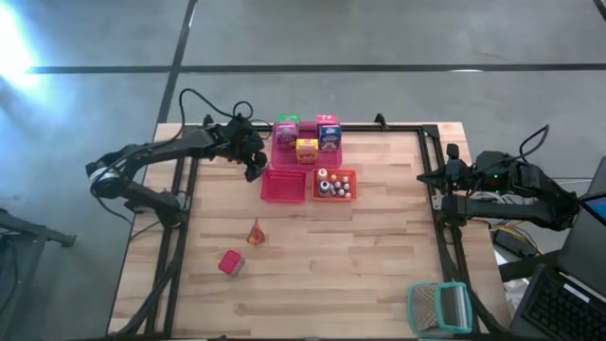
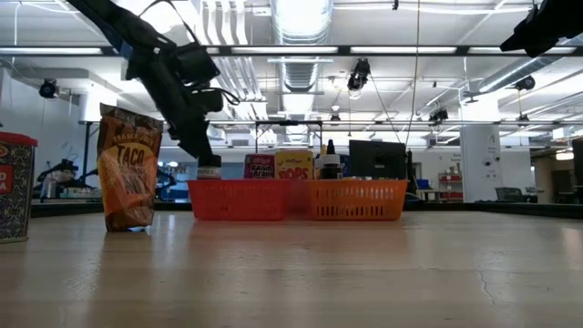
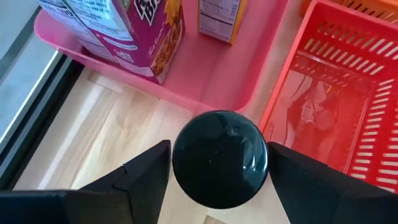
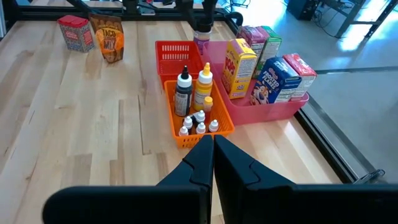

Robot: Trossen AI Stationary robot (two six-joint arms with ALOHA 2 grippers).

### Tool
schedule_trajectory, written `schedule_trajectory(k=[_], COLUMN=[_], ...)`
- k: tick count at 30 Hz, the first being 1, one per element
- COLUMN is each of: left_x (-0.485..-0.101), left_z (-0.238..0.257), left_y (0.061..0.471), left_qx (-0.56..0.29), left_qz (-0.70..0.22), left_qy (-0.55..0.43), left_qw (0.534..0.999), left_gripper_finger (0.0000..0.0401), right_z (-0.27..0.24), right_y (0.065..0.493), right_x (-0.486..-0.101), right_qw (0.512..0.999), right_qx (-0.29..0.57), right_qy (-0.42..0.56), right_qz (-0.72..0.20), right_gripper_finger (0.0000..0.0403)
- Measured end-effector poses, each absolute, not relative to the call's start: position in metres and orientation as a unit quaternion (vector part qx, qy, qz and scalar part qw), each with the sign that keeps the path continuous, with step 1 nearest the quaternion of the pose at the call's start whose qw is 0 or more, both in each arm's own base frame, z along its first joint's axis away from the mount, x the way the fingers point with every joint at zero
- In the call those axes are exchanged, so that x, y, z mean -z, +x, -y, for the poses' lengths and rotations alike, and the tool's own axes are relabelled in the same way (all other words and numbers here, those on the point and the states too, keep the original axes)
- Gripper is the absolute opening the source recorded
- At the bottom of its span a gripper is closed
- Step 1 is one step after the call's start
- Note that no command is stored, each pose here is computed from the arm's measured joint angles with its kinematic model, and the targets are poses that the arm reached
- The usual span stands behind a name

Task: Pick & Place Kitchen Items
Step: Put the black seasoning bottle into the red bin

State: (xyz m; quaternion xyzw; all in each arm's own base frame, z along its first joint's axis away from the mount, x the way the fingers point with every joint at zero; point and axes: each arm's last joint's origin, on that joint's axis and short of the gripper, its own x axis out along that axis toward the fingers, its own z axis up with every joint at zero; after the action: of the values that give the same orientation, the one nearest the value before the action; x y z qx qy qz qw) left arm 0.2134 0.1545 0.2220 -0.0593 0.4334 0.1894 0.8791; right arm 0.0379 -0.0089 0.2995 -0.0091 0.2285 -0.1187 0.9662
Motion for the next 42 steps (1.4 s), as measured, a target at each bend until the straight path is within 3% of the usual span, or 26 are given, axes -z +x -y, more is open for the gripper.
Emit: schedule_trajectory(k=[11,20,27,42], left_x=[-0.220,-0.220,-0.222,-0.302], left_z=[-0.156,-0.156,-0.155,-0.140], left_y=[0.214,0.215,0.213,0.201], left_qx=[-0.190,-0.191,-0.195,-0.207], left_qz=[-0.432,-0.430,-0.433,-0.395], left_qy=[-0.059,-0.059,-0.057,-0.043], left_qw=[0.880,0.880,0.878,0.894], left_gripper_finger=[0.0263,0.0214,0.0229,0.0223], right_z=[0.009,0.009,0.009,0.009], right_y=[0.038,0.038,0.038,0.038], right_x=[-0.299,-0.299,-0.299,-0.299], right_qw=[0.966,0.966,0.966,0.966], right_qx=[0.119,0.119,0.119,0.119], right_qy=[-0.009,-0.009,-0.009,-0.009], right_qz=[-0.229,-0.229,-0.228,-0.228], right_gripper_finger=[0.0008,0.0008,0.0008,0.0008])
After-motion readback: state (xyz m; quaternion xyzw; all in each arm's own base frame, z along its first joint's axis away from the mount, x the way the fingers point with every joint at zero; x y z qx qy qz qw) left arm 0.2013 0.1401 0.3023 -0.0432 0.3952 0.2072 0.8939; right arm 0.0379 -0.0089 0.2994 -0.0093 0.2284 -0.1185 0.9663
